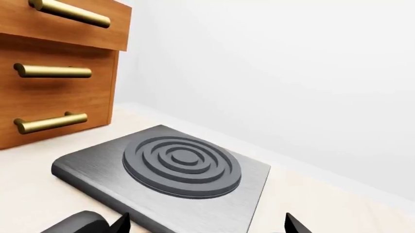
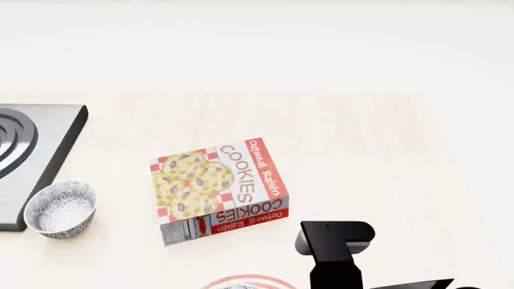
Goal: Pick the akita bowl next to the plate and place it on the plate.
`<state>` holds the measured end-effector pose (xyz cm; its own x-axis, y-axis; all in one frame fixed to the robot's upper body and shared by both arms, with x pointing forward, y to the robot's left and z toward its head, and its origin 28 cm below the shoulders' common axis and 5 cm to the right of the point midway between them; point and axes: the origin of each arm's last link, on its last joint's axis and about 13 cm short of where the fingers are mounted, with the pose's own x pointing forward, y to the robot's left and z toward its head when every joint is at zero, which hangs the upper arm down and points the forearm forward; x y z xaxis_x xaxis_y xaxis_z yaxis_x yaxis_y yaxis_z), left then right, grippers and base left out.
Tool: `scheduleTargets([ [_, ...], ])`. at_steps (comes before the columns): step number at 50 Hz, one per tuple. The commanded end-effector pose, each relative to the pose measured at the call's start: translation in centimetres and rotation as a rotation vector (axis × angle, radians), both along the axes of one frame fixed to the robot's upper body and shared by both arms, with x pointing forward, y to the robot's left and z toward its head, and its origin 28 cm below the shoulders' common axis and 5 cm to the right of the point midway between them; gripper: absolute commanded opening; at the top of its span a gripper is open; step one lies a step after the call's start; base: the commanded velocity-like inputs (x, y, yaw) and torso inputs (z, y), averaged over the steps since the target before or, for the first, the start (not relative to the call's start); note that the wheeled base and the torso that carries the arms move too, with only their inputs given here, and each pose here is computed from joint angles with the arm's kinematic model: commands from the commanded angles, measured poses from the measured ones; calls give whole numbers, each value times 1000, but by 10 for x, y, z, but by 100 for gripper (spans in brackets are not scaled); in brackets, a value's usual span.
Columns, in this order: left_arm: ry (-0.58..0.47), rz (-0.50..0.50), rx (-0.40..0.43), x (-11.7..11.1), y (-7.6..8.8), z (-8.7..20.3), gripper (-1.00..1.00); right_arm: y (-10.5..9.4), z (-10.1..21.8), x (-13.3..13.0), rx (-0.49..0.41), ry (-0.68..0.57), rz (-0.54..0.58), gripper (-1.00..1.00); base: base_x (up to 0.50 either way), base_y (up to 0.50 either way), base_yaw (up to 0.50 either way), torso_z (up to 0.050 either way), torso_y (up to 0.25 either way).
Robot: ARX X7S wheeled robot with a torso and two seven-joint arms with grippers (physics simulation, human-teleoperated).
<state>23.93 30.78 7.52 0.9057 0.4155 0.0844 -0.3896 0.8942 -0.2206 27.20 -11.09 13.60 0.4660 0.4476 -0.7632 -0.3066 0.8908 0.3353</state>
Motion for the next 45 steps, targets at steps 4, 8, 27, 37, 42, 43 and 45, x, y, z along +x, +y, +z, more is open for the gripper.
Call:
scheduleTargets([
  [4, -1, 0, 0, 0, 0, 1, 100, 0, -3, 1, 5, -7, 10, -100, 0, 0, 0, 0, 0],
  [8, -1, 0, -1, 0, 0, 0, 100, 1, -3, 1, 1, -8, 8, -100, 0, 0, 0, 0, 0],
  [27, 0, 0, -1, 0, 0, 0, 100, 1, -3, 1, -7, -16, 8, 100, 0, 0, 0, 0, 0],
  [37, 0, 0, -1, -1, 0, 1, 100, 0, 7, -3, -4, -41, 26, 100, 0, 0, 0, 0, 0],
  [42, 0, 1, 0, 0, 0, -1, 100, -1, 20, -5, -1, -77, 26, 100, 0, 0, 0, 0, 0],
  [43, -1, 0, 0, 0, 0, 0, 100, -1, 22, -6, -5, -85, 28, 100, 0, 0, 0, 0, 0],
  [45, 0, 1, 0, 0, 0, 0, 100, -2, 28, -7, -5, -106, 30, 100, 0, 0, 0, 0, 0],
])
